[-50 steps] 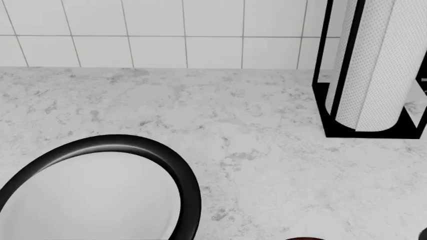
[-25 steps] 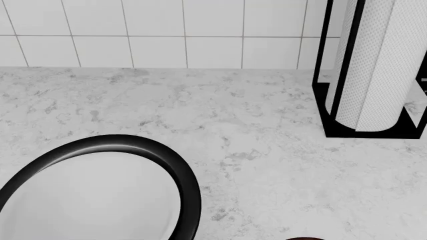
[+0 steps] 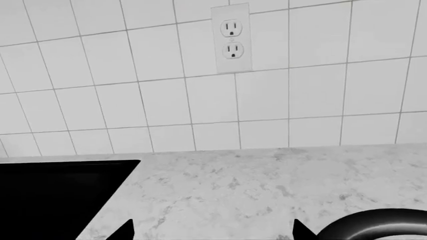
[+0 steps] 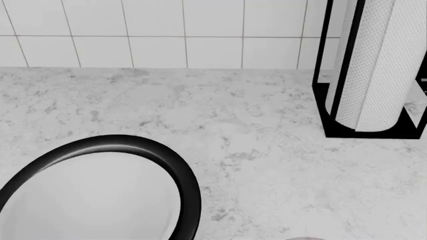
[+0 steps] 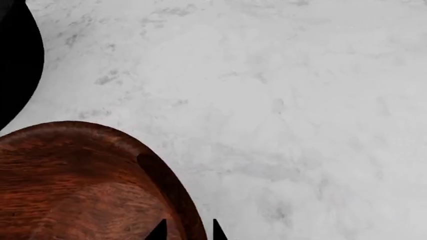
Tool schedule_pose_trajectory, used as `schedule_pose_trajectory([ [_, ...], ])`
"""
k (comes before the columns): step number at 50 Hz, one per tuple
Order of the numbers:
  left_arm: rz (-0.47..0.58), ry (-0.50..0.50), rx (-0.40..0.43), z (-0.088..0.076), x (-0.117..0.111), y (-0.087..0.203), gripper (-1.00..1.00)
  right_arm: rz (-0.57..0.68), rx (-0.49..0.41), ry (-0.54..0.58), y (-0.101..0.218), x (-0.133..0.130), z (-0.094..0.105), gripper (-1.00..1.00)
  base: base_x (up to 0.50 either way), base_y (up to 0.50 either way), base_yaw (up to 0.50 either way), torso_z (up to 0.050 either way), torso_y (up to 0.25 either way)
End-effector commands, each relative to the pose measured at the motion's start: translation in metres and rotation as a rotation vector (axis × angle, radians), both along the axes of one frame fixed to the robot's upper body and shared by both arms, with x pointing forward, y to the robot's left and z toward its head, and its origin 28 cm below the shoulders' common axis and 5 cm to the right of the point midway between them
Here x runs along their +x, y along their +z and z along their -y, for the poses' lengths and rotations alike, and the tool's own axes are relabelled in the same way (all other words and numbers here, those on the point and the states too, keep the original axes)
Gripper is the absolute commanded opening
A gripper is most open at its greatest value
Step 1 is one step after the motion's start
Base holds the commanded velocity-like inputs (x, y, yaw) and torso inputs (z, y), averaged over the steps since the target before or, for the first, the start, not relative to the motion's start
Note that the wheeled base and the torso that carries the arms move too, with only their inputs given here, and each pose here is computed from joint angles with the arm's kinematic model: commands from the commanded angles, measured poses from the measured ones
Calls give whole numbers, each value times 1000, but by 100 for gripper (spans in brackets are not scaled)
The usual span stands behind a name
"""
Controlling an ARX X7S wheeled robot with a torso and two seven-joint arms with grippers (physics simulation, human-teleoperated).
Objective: Stack the bowls from largest to smallest.
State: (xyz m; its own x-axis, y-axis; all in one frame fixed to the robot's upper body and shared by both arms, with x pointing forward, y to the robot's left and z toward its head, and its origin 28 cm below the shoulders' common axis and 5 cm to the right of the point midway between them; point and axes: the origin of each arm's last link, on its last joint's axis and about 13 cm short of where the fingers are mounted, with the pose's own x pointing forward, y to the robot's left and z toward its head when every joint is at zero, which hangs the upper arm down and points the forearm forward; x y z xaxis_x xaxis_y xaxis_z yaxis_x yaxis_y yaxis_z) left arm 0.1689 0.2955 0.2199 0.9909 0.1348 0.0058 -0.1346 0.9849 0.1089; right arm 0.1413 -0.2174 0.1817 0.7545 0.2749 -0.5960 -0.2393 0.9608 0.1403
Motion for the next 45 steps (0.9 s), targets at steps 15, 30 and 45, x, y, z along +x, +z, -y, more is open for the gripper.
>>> schedule_pose_trajectory([
  [15, 18, -4, -23, -2, 1, 0, 100, 147, -19, -93, 33, 2, 6, -100, 0, 0, 0, 0, 0],
  [30, 14, -8, -18, 0, 1, -1, 100, 263, -62, -120, 69, -4, 8, -100, 0, 0, 0, 0, 0],
  [45, 23, 21, -29, -6, -1, 2, 100, 413, -19, -46, 137, 45, -24, -100, 0, 0, 0, 0, 0],
])
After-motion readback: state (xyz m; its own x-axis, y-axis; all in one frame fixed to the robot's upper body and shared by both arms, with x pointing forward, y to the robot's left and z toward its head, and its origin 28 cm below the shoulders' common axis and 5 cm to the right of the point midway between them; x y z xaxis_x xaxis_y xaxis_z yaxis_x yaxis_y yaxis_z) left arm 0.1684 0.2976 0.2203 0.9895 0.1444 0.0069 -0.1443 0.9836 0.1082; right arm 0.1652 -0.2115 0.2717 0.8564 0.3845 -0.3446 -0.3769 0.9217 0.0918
